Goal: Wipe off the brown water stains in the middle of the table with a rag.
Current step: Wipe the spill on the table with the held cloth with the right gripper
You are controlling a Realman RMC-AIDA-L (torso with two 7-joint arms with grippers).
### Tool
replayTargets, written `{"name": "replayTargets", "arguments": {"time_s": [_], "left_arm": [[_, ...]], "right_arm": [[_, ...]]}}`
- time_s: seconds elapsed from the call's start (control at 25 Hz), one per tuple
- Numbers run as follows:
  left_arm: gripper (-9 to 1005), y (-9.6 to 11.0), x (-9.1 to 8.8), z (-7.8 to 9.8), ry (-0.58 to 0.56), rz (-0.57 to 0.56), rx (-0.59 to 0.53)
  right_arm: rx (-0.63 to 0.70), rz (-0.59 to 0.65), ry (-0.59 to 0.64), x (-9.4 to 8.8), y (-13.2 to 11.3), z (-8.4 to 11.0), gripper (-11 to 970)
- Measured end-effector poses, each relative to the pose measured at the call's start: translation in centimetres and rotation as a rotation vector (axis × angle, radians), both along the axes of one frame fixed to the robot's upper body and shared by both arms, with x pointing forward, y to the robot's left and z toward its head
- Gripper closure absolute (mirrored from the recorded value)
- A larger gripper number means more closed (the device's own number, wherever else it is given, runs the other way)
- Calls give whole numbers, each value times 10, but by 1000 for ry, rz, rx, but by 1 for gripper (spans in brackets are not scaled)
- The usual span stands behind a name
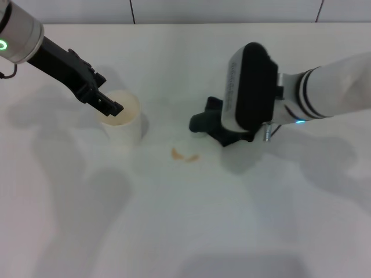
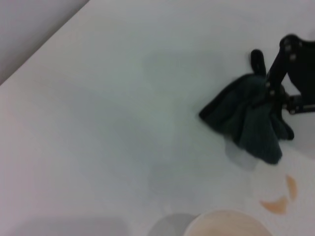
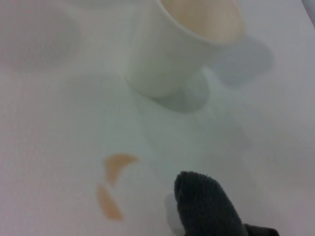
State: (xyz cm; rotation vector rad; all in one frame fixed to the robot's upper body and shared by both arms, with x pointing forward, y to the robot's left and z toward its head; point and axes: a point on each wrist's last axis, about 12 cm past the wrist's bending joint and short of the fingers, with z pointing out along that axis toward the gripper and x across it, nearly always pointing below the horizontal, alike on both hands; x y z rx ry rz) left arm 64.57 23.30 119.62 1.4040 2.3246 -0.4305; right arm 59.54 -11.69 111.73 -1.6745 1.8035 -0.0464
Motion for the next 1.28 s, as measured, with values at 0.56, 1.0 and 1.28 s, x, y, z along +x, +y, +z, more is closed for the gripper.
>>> {"name": "replayTargets", "arguments": {"time_s": [0.56, 1.0, 1.28], "left_arm": [[136, 2, 2, 0, -13, 10, 16], [136, 1, 3, 1, -17, 9, 20], [136, 1, 3, 1, -17, 8, 20]], "right_arm": [[-63, 177, 105, -54, 16, 16, 905], [-156, 341, 143, -85, 33, 18, 904], [-92, 305, -25, -71, 41, 12, 904]]}}
